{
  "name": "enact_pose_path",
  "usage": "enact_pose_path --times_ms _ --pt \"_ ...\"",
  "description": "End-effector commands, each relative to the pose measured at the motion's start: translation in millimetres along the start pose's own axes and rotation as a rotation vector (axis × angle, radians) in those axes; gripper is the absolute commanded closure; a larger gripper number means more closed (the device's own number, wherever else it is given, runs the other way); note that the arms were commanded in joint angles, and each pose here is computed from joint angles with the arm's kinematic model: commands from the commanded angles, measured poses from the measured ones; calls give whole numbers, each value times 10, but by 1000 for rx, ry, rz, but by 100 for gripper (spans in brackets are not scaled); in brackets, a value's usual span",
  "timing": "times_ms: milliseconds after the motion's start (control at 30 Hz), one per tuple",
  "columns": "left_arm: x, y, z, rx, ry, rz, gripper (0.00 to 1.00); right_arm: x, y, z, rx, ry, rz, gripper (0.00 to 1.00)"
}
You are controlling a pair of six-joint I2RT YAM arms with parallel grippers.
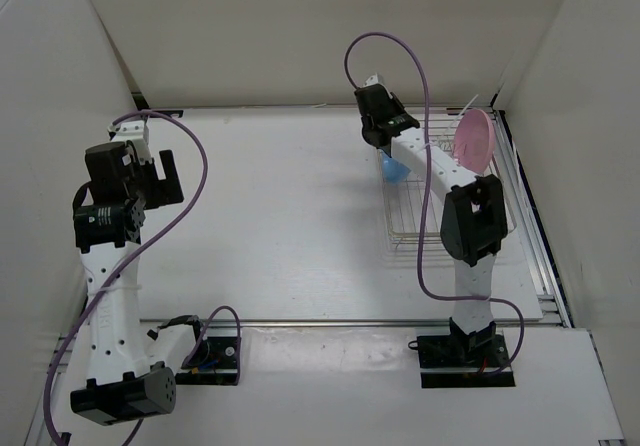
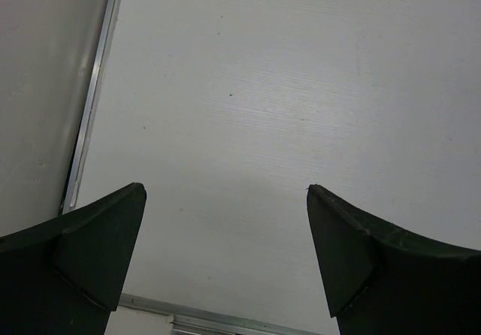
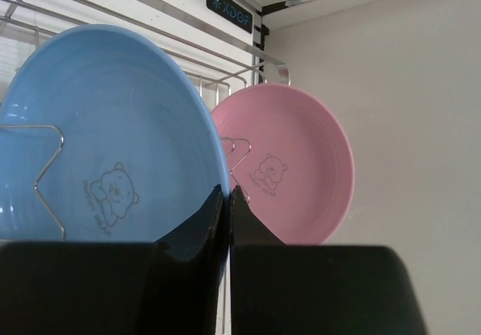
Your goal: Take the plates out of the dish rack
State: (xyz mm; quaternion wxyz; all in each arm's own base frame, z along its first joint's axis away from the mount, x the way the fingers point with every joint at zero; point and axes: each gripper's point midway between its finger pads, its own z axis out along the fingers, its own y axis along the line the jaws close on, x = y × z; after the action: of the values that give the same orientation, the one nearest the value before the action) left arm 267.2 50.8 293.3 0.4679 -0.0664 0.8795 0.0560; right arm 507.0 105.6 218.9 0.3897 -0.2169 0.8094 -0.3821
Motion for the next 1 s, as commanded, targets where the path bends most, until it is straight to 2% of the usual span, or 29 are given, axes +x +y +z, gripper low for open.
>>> enact_pose_path --times_ms 0,367,400,433,667,767,867,900,933,967 --pt "-53 15 -52 -3 -35 5 0 -209 -361 -54 124 -33 36 100" --pt "-93 0 -5 6 -26 5 0 -396 -958 -297 275 -102 -8 100" --pt "-60 -2 19 7 -8 5 0 -369 -985 -309 290 -93 -48 100" --pt "-80 -1 34 7 -6 5 0 -422 -1100 -368 319 -124 -10 100" --pt "-48 -5 174 8 31 6 0 -415 -1253 -475 343 -142 -11 100" --pt "-63 -21 206 17 29 6 0 -448 -1527 -650 388 -171 39 100" --pt "-127 -15 248 17 8 15 0 -476 -1818 -913 408 -225 159 100" --pt "-144 -32 286 26 6 15 0 -450 -1775 -1004 332 -233 125 100" --pt "-180 -76 290 51 -9 15 0 -507 -1829 -1111 262 -286 288 100" --pt "-237 -130 304 80 -24 5 0 -541 -1732 -1207 167 -318 310 100"
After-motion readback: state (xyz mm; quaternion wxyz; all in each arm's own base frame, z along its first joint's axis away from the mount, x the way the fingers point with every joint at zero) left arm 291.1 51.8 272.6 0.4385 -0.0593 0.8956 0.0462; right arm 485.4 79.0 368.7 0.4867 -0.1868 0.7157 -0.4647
